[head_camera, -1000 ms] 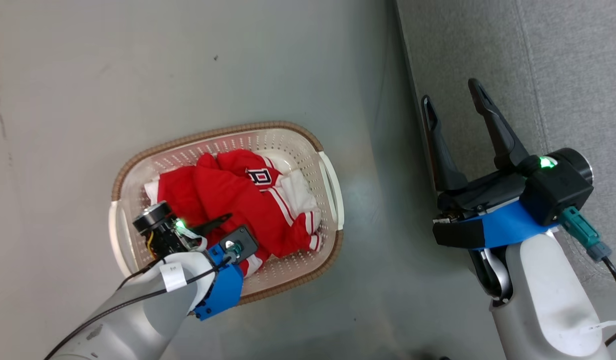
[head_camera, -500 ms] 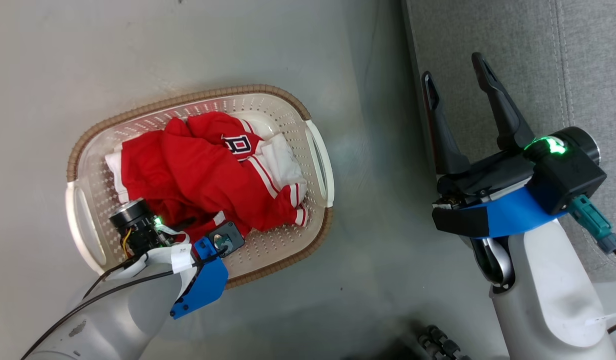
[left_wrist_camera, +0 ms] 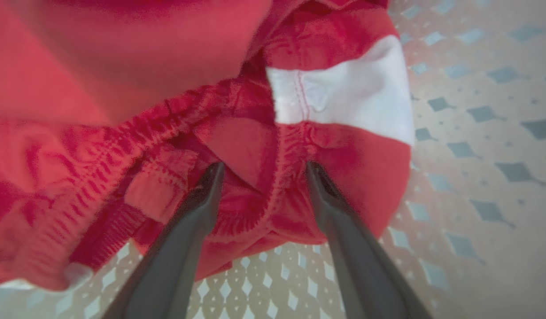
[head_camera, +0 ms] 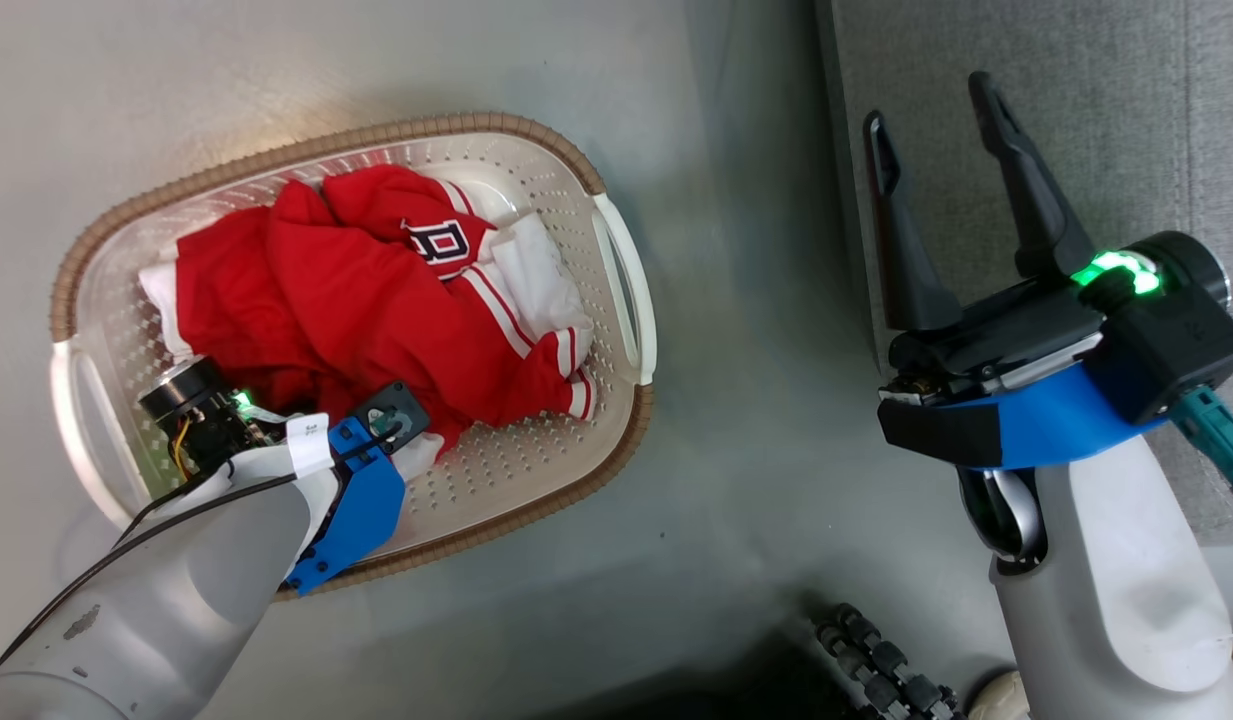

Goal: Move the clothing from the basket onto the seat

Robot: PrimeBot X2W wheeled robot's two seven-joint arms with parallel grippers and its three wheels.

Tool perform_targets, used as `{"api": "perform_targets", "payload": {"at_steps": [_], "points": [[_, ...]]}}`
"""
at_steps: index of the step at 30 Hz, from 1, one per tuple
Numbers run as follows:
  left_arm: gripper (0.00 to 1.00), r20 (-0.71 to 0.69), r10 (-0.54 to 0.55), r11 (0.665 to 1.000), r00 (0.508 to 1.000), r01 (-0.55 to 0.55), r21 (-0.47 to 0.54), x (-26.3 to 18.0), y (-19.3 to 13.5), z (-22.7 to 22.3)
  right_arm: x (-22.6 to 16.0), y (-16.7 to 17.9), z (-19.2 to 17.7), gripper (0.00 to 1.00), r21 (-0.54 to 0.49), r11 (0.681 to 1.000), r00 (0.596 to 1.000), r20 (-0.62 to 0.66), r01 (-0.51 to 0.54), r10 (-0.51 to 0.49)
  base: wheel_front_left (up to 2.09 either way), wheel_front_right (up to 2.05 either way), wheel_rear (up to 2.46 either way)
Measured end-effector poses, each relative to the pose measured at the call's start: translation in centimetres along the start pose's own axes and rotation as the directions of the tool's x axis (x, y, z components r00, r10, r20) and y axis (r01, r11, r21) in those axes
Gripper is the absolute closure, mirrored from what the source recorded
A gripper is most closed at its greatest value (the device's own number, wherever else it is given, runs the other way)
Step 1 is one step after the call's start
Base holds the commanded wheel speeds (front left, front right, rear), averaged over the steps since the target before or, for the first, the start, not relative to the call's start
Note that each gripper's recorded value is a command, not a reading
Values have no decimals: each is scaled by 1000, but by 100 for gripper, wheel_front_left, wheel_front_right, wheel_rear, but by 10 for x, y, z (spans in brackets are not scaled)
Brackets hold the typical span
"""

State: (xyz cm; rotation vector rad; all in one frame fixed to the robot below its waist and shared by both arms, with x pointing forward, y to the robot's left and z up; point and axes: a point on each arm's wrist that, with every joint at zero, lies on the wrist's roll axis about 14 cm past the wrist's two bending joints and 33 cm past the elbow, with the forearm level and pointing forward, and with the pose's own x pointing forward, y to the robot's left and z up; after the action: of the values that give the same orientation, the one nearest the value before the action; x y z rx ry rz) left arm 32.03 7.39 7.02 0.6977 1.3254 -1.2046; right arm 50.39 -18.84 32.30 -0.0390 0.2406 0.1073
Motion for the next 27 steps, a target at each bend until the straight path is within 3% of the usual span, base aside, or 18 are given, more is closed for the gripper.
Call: {"api": "perform_targets", "payload": {"at_steps": [9, 10, 11, 27], "points": [[0, -40, -51, 998, 998, 49, -42, 14, -8, -3, 5, -3, -10, 0, -5, 1000, 1000, -9, 7, -7, 0, 0, 0], [15, -41, -54, 998, 998, 52, -44, 14, -9, -2, 5, -3, -10, 0, -4, 1000, 1000, -8, 5, -5, 0, 0, 0], [100, -36, -55, 998, 998, 54, -40, 14, -10, -1, 6, -2, -9, 0, -4, 1000, 1000, -6, 3, -3, 0, 0, 0], [100, 114, 2, 999, 993, 2, -36, -18, -5, 31, 5, -1, 30, 0, 8, 1000, 997, 77, 3, -4, 0, 0, 0]]}}
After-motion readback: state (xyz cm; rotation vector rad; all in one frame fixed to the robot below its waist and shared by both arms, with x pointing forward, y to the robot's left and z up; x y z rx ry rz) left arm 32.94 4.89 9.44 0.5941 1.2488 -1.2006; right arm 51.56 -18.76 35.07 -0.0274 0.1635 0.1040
